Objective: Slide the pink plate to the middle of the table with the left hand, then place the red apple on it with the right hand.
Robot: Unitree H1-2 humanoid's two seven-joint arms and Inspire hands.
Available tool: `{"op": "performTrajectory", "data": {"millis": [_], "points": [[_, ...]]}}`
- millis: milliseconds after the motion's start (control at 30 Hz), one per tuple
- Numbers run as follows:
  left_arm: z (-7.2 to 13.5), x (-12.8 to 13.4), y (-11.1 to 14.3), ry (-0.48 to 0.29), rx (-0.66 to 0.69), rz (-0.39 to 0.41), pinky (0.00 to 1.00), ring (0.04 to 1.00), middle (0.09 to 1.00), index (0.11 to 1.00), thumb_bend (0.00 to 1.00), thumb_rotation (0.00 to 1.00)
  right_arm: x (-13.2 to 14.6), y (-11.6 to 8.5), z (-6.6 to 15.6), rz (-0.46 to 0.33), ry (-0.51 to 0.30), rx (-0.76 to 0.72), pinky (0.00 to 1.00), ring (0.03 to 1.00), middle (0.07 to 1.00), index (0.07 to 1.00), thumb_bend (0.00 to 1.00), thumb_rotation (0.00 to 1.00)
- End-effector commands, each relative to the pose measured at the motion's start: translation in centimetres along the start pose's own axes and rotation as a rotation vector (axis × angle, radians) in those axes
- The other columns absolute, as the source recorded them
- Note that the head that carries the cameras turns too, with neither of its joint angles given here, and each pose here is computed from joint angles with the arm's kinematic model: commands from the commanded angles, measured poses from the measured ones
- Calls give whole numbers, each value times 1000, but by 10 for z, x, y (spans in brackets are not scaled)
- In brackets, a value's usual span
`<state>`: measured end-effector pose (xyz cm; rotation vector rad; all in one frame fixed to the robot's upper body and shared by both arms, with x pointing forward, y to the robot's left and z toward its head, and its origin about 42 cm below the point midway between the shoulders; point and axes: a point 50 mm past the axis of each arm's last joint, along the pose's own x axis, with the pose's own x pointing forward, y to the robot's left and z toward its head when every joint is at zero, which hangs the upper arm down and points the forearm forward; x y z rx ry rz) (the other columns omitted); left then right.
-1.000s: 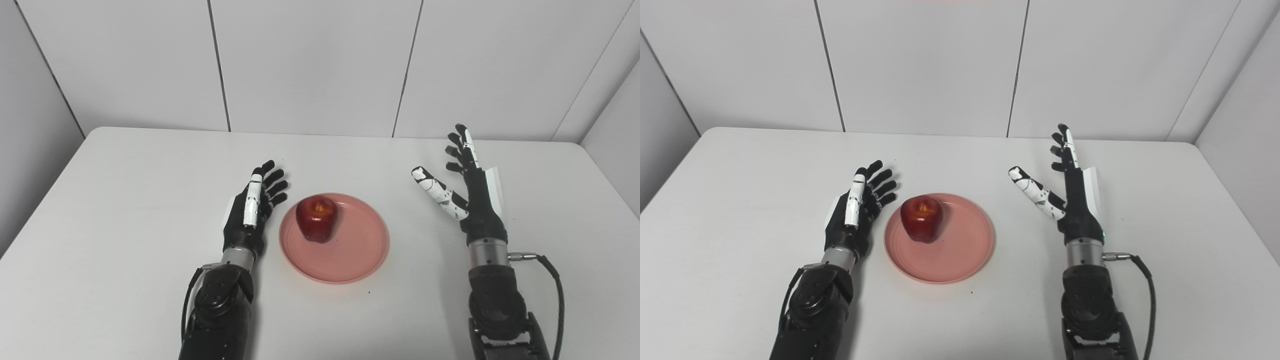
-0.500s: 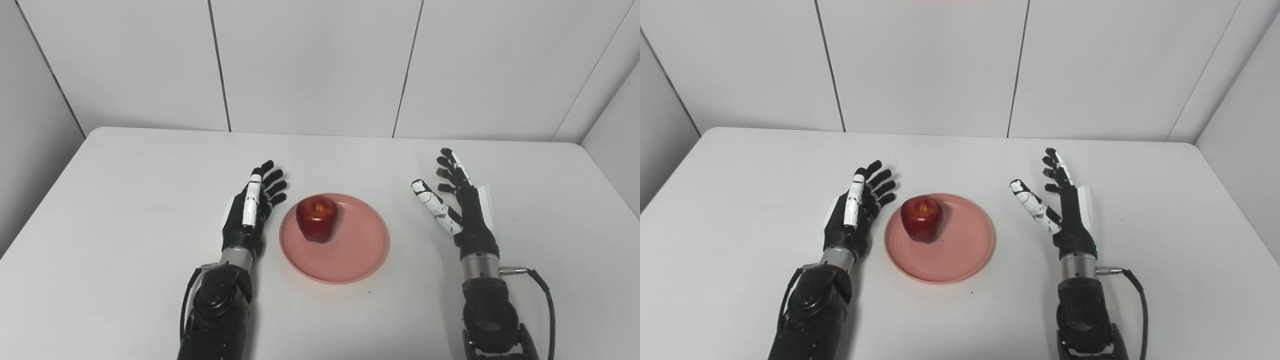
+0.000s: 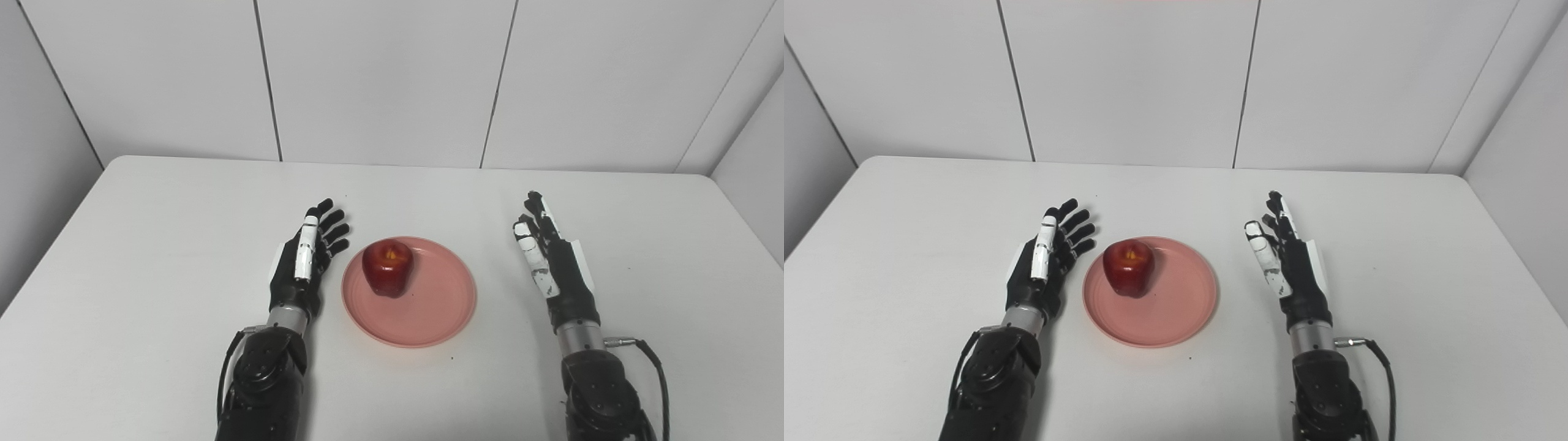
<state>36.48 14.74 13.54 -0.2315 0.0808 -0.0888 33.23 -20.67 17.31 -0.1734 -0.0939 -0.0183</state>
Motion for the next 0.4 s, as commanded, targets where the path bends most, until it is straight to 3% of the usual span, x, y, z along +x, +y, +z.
{"op": "performTrajectory", "data": {"millis": [0,167,367], "points": [[17,2,-4,-49,8,-23,853,857,877,871,393,1000,7,1,18,0,-9,45,915,959,994,997,830,1000],[21,-3,-3,-38,9,-34,868,871,889,884,403,1000,7,2,23,13,35,141,992,995,1000,1000,748,1000],[25,-8,-1,-32,22,-37,887,889,906,900,402,1000,5,2,27,34,59,220,1000,1000,1000,1000,645,1000]]}}
